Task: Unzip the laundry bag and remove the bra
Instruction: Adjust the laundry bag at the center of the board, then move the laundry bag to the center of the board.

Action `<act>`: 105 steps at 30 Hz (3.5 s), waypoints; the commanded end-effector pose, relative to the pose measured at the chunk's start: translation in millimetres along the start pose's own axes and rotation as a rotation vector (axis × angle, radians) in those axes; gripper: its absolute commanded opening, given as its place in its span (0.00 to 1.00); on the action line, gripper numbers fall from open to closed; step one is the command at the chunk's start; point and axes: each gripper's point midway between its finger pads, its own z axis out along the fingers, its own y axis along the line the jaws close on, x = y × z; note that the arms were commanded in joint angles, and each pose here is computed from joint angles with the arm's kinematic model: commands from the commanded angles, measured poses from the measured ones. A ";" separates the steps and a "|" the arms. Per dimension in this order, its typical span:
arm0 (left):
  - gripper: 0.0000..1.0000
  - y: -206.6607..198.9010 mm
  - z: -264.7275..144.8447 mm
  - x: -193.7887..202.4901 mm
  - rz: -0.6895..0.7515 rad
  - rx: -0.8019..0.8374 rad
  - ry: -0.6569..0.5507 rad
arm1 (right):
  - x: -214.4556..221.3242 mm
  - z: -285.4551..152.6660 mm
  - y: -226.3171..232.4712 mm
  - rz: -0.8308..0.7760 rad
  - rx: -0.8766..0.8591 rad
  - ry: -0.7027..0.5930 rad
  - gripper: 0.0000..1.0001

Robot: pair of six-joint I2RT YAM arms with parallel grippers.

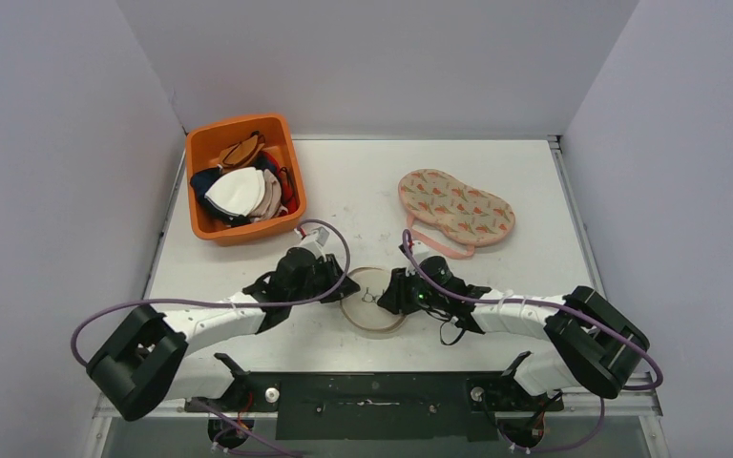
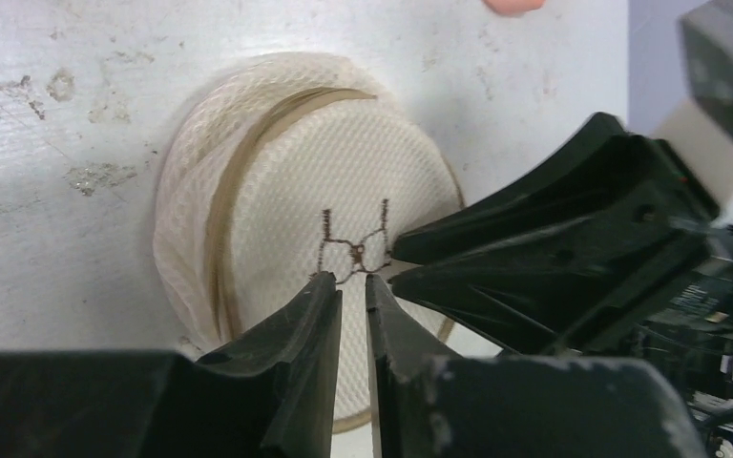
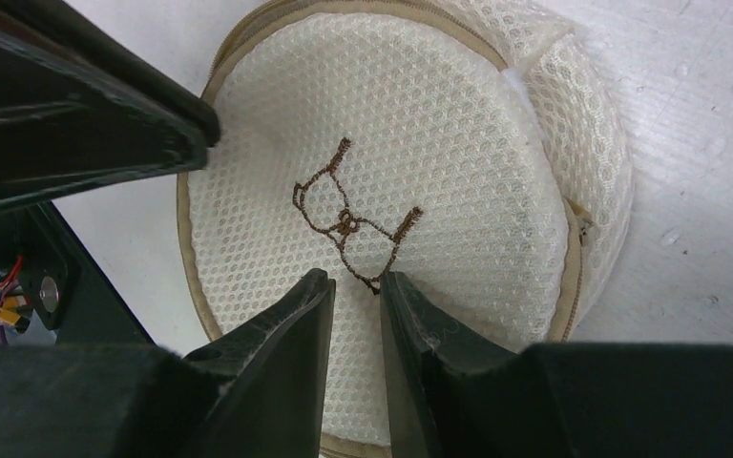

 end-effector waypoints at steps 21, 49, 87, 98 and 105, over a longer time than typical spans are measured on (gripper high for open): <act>0.10 76.3 30.1 34.4 -0.004 -0.143 0.023 | 23.2 5.8 -31.5 -0.006 0.062 -0.018 0.26; 0.47 3.8 -37.4 -20.6 0.032 0.000 -0.132 | -62.3 -50.8 17.6 -0.102 0.038 -0.187 0.63; 0.48 68.2 19.5 23.6 -0.066 -0.142 0.039 | -22.8 -54.5 -35.2 0.141 0.089 -0.209 0.75; 0.44 67.8 21.6 18.1 -0.101 -0.149 0.007 | 2.0 -30.1 -49.2 0.226 0.115 -0.114 0.72; 0.32 71.4 21.7 25.7 -0.092 -0.160 0.020 | 15.3 -19.2 -54.4 0.247 0.141 -0.066 0.55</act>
